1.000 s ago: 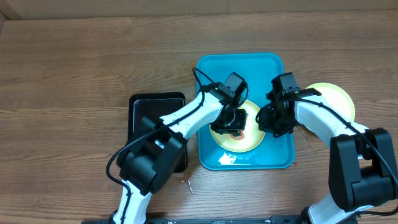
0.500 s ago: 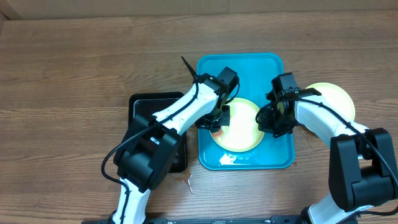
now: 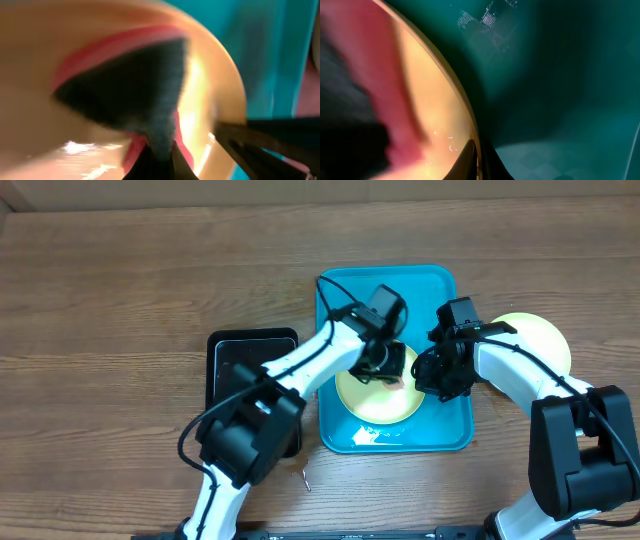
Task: Clean dirty plates on tray and stack at the side
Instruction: 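Scrub the second yellow plate with the sponge while right gripper holds rim, then return the sponge to the black tray with the left gripper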
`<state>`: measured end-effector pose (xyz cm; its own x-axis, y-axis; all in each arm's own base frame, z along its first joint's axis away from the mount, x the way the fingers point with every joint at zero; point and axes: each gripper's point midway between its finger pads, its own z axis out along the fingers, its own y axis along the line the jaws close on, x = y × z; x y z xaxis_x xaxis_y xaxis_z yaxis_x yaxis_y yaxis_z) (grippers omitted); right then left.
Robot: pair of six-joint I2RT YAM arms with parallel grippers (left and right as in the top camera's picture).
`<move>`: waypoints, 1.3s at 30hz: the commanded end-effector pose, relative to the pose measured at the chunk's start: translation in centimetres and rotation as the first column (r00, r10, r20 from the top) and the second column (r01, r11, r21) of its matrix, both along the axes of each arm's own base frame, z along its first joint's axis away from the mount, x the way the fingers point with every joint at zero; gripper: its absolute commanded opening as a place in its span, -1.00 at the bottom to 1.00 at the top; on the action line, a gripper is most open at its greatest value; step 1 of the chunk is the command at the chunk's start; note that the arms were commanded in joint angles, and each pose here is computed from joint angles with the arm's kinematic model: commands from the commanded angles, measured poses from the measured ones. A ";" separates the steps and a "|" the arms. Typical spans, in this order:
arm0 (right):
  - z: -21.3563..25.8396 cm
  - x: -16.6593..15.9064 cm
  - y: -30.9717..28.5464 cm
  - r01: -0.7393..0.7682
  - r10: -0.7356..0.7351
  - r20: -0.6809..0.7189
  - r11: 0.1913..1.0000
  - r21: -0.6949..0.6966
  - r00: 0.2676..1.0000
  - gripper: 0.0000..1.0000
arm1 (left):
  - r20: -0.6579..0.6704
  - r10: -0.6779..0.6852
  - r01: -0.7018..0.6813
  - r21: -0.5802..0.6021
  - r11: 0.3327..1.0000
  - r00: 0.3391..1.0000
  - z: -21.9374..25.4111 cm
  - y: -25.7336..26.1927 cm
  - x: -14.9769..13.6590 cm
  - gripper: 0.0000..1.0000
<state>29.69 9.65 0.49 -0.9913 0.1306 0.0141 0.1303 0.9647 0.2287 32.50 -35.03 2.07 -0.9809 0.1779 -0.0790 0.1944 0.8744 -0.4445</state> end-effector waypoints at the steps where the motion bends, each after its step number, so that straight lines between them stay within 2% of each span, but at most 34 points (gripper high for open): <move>1: -1.4 -1.7 -1.1 -0.004 0.001 -0.059 0.998 -0.060 0.998 -0.92 | -0.083 -0.061 0.060 -0.021 0.998 0.995 -1.3 -1.4 -2.5 -0.92; 8: -1.4 -1.8 -1.1 -0.005 0.001 -0.062 0.998 -0.061 0.998 -0.92 | -0.185 0.064 -0.039 0.136 0.990 0.981 -1.8 3.7 -2.7 -0.92; 12: -1.4 -1.8 -1.1 -0.004 0.001 -0.062 0.998 -0.061 0.998 -0.92 | -0.118 0.126 -0.086 0.297 0.951 0.985 -1.6 7.8 -1.7 -0.91; 14: -1.4 -1.7 -1.1 -0.004 0.001 -0.061 0.998 -0.060 0.998 -0.92 | -0.037 0.140 -0.115 0.393 0.913 0.989 -1.0 10.0 -0.8 -0.92; 18: -1.4 -1.8 -1.1 -0.004 0.001 -0.062 0.998 -0.061 0.998 -0.92 | 0.079 0.158 -0.176 0.482 0.858 0.984 0.8 12.3 0.5 -0.91; 23: -1.4 -1.8 -1.1 -0.004 0.001 -0.062 0.998 -0.061 0.998 -0.92 | 0.148 0.174 -0.222 0.425 0.877 0.973 4.7 12.1 0.9 -0.91; 29: -1.4 -1.8 -1.1 -0.005 0.001 -0.062 0.998 -0.061 0.998 -0.92 | 0.217 0.173 -0.226 0.244 0.943 0.961 12.0 11.1 0.2 -0.92; 31: -1.4 -1.8 -1.1 -0.005 0.001 -0.062 0.998 -0.060 0.998 -0.92 | 0.234 0.162 -0.215 0.219 0.952 0.958 14.1 11.8 -0.5 -0.91; 34: -1.4 -1.8 -1.1 -0.005 0.001 -0.062 0.998 -0.061 0.998 -0.92 | 0.284 0.186 -0.272 0.300 0.914 0.941 16.1 15.8 -1.1 -0.91; 39: -1.4 -1.8 -1.0 -0.004 0.001 -0.063 0.998 -0.057 0.998 -0.92 | 0.280 0.237 -0.353 0.503 0.789 0.930 15.3 22.8 -1.8 -0.92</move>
